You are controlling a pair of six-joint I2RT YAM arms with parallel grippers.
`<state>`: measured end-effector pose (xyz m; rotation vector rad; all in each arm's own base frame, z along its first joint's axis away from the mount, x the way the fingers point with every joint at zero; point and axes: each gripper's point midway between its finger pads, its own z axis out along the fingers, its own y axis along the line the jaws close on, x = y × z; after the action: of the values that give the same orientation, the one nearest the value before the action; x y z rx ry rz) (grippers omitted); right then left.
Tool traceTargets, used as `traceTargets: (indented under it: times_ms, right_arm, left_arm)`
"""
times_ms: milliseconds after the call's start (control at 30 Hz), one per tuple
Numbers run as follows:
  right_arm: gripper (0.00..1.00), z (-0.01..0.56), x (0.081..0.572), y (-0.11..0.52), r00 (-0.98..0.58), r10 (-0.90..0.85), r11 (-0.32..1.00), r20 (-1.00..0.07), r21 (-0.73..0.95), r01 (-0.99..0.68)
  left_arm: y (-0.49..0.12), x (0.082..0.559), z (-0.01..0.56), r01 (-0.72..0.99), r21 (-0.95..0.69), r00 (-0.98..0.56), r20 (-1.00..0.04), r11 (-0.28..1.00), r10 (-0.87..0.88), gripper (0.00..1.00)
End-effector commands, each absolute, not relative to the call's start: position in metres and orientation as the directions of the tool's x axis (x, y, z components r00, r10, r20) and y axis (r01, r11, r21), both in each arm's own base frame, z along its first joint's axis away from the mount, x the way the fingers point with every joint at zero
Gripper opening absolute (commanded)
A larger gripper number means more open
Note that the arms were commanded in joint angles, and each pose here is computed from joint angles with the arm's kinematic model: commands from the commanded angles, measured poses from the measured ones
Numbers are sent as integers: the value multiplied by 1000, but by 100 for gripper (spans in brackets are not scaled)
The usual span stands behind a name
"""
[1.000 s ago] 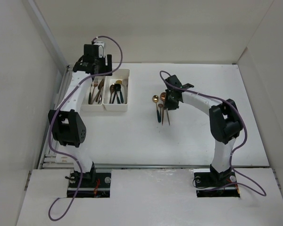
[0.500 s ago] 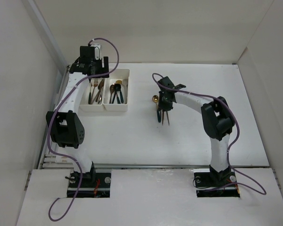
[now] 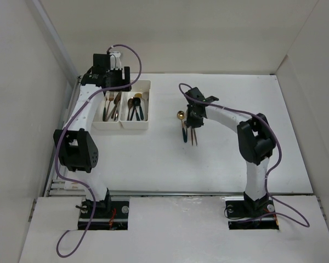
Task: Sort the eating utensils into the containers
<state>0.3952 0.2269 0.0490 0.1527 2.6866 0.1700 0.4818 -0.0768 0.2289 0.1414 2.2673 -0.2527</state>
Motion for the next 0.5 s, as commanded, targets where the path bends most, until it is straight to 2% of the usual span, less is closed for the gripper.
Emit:
traceTargets:
  times_ms: [0, 100, 133, 167, 267, 300, 333, 367, 400, 467]
  right_arm:
    - [32, 128, 422, 206, -799, 204, 974, -565, 199, 108]
    - [34, 138, 425, 160, -759, 305, 952, -575, 209, 224]
    - [38, 140, 427, 146, -739, 338, 941, -583, 211, 264]
    - [40, 129, 424, 114, -727, 384, 922, -570, 189, 339]
    - [50, 141, 421, 76, -659, 448, 885, -604, 196, 422]
    - [54, 137, 417, 60, -644, 465, 871, -607, 187, 453]
    - [65, 149, 416, 51, -610, 475, 862, -634, 196, 468]
    - [65, 152, 413, 47, -601, 482, 857, -638, 200, 474]
    - [69, 151, 408, 34, -586, 490, 845, -646, 186, 501]
    - [70, 167, 405, 23, -538, 510, 826, -671, 206, 525]
  left_arm:
    - [-124, 463, 247, 328, -197, -626, -778, 924, 57, 66]
    - [-202, 436, 231, 488, -234, -643, -748, 841, 165, 66]
    - [-239, 419, 212, 549, -242, -654, -720, 800, 231, 66]
    - [-257, 412, 207, 586, -236, -642, -719, 775, 266, 66]
    - [-311, 385, 164, 648, -241, -649, -672, 723, 358, 66]
    - [-321, 378, 155, 651, -243, -657, -654, 719, 374, 66]
    - [-339, 367, 133, 671, -226, -654, -629, 706, 420, 67]
    - [-345, 363, 122, 676, -213, -655, -613, 706, 442, 67]
    - [-349, 359, 111, 678, -196, -655, -597, 708, 462, 67]
    - [-352, 365, 84, 643, -170, -687, -558, 747, 465, 67]
